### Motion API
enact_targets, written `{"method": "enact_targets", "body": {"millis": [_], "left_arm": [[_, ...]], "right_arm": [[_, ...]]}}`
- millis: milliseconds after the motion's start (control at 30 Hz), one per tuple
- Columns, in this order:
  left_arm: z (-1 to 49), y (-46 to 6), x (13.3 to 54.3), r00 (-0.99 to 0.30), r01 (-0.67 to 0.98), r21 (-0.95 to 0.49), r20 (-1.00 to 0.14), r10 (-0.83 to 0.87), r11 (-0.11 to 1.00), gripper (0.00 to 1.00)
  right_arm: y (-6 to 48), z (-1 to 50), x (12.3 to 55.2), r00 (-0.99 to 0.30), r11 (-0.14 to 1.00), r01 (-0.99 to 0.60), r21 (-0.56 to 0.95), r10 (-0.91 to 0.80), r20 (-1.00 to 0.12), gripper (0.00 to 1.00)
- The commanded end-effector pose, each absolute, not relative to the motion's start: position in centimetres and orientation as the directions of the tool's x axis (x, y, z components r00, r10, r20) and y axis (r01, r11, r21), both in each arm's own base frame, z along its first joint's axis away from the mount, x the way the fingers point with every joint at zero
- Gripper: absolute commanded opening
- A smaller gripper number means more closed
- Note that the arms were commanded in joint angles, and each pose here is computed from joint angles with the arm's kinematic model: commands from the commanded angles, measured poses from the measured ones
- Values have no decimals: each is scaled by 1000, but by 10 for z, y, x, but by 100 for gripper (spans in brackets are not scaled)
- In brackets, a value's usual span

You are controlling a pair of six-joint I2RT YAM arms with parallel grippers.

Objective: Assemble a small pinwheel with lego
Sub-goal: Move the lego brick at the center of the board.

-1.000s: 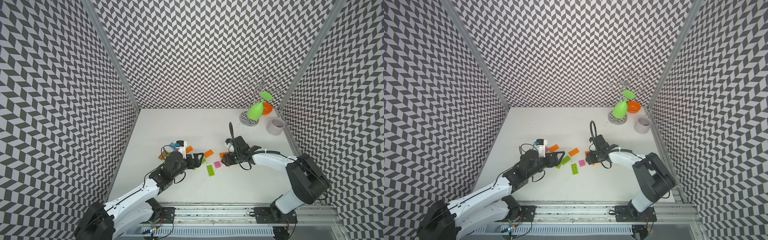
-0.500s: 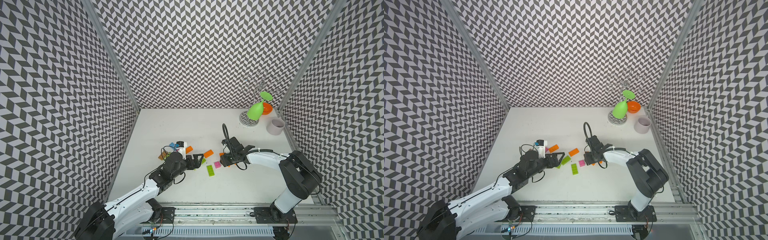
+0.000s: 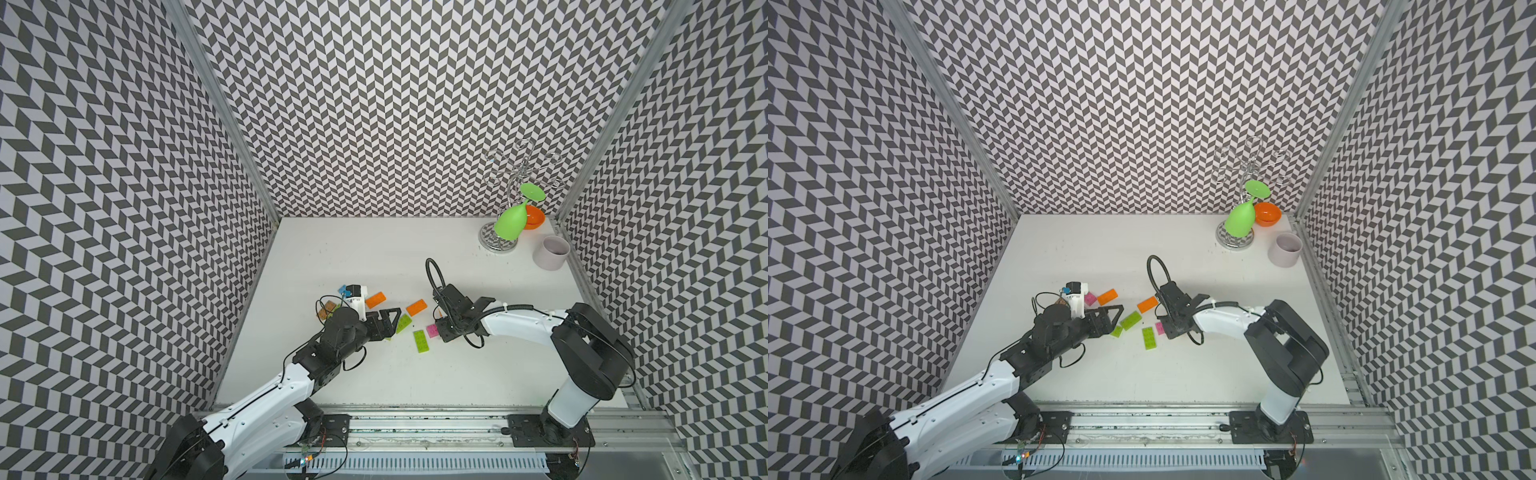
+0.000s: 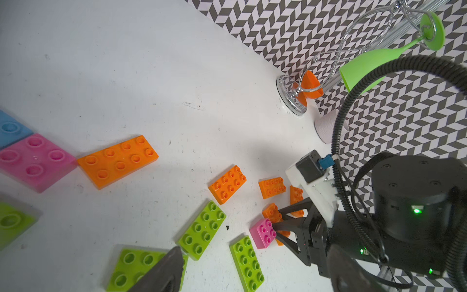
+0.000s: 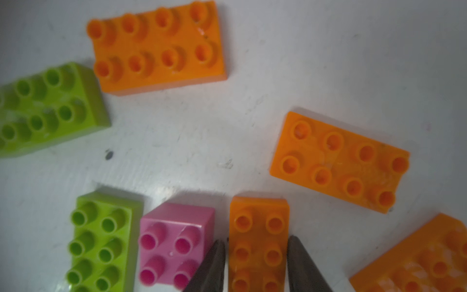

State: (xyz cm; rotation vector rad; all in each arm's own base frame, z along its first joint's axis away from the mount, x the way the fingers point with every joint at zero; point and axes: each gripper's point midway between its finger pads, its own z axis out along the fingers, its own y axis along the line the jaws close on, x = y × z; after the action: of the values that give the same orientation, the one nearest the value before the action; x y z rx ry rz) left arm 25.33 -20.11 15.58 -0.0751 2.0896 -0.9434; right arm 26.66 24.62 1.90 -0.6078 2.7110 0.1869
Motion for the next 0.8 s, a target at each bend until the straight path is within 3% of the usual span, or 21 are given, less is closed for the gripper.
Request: {"method": "enact_targets", "body": {"millis": [0,133,300,767], "left_arm": [[152,-195,252,-663,245,-641,-658,-357,727,88],[152,-184,253,-651,214,-637,-658,-378,740,87],[151,-178,254,-645,207,-628,-664,-378,750,88],[146,-221,253,-699,296,-618,-660,-275,728,88]], "right_arm": [[255,1,238,-883,902,-423,87,-389,-262,38],[268,2,227,-897,912,-396,108,-359,-257,35],[237,-2,219,-928,953,-298,50,-277,-248,33],[204,-1,203,-941,969,-247,10,-238,-239,34]]}}
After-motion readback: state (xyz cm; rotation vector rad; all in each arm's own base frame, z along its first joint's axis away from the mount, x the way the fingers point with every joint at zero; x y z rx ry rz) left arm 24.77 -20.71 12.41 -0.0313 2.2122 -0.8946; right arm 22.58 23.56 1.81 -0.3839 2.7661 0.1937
